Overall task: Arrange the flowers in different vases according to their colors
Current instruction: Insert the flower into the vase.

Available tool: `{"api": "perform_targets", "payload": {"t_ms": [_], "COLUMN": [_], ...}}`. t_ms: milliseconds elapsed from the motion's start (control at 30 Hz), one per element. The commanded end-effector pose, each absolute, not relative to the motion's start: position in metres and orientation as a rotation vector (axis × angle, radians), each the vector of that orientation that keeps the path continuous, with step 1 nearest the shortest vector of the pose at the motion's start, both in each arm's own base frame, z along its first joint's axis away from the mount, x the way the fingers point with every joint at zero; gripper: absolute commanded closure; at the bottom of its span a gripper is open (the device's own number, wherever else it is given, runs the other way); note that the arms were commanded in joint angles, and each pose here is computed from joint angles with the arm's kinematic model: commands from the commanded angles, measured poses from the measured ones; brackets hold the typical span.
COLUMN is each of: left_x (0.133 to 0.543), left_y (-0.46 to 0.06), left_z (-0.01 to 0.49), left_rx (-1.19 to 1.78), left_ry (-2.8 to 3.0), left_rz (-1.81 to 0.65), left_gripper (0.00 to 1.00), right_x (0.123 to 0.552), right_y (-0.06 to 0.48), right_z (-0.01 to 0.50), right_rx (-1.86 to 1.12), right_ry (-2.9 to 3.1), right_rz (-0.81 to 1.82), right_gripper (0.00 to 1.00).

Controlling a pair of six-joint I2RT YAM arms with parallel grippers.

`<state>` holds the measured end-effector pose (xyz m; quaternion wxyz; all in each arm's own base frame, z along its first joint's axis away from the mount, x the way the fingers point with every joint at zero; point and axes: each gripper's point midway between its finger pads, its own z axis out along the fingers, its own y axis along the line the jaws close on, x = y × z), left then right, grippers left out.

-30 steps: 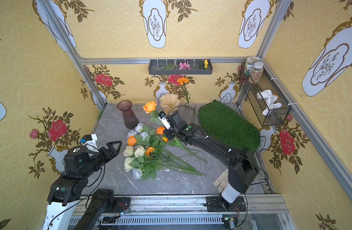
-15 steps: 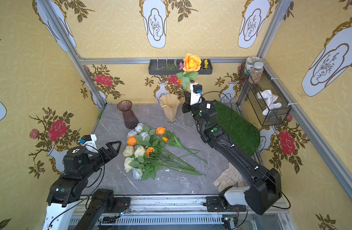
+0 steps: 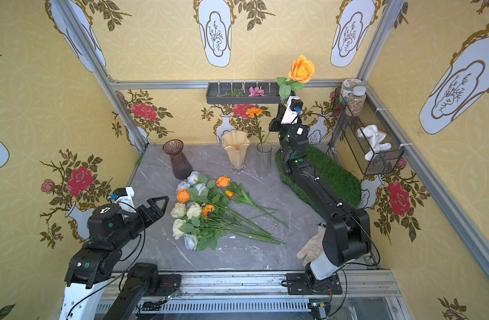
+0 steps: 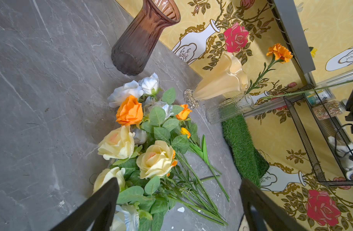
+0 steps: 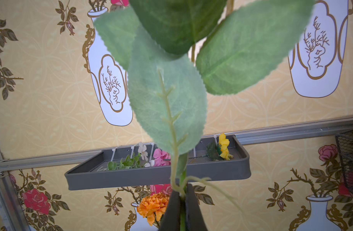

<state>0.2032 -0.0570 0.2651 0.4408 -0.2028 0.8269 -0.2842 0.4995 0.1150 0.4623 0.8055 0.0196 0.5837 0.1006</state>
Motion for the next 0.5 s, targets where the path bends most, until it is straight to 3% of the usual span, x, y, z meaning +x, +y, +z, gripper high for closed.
{"api": "perform_targets", "payload": {"t_ms": [0, 467], "left_x": [0.206, 0.208], "left_y": [-0.058, -0.058], "left_z": [0.267, 0.265], "left_rx": [-0.491, -0.496], "left_ry": [2.038, 2.054], "left_rz": [-0.710, -0.706], "left_gripper": [0.04, 0.04], "right_x": [0.506, 0.540], "right_y": [0.106, 0.113], "right_z": [0.469, 0.354], "right_rx": [0.079, 0.090], "right_ry": [1.184, 1.372], "right_rz": [0.226, 0.231], "right_gripper": [1.00, 1.00]}}
